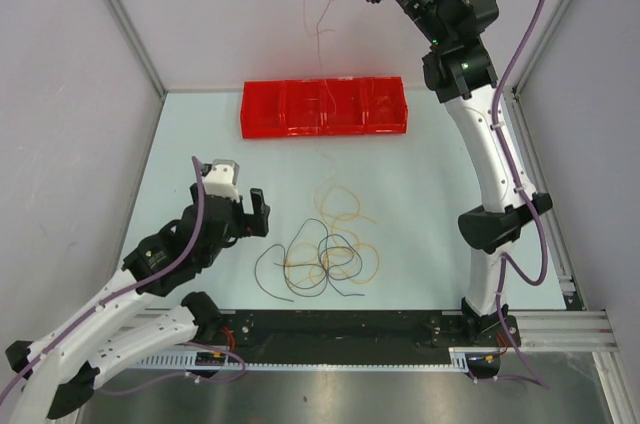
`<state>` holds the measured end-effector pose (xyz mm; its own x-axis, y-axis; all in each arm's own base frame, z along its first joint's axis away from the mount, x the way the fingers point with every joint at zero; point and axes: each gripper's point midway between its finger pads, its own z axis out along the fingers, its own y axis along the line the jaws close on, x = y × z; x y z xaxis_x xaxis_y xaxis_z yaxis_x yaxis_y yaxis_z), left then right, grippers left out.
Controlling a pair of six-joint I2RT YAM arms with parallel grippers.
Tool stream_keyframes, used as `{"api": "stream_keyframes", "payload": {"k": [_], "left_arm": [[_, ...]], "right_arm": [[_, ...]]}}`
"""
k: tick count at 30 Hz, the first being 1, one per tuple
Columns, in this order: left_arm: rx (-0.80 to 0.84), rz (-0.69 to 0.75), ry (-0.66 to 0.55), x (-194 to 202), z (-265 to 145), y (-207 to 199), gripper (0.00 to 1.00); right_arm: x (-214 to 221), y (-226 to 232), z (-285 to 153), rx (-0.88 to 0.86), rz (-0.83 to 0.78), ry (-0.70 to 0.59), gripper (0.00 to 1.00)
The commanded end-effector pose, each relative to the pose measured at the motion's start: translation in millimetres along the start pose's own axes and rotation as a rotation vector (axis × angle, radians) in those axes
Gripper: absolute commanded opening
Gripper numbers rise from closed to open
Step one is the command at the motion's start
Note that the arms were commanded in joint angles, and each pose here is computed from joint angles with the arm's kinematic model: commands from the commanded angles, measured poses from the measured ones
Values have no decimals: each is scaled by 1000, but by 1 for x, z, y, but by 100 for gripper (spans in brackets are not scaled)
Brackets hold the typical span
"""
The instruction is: Untangle the cables
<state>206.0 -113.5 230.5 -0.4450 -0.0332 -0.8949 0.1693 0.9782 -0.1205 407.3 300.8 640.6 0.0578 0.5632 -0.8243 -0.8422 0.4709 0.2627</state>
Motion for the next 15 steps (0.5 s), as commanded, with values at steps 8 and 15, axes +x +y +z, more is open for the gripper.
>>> {"api": "stream_keyframes", "payload": {"k": [8,15], "left_arm": [[-17,-23,39,6,-11,8,99],[37,-74,-47,-1,-22,10,100]], "right_arm": [[45,-129,13,160,-124,-33,0],[89,-189,11,242,-163,6,0]]}}
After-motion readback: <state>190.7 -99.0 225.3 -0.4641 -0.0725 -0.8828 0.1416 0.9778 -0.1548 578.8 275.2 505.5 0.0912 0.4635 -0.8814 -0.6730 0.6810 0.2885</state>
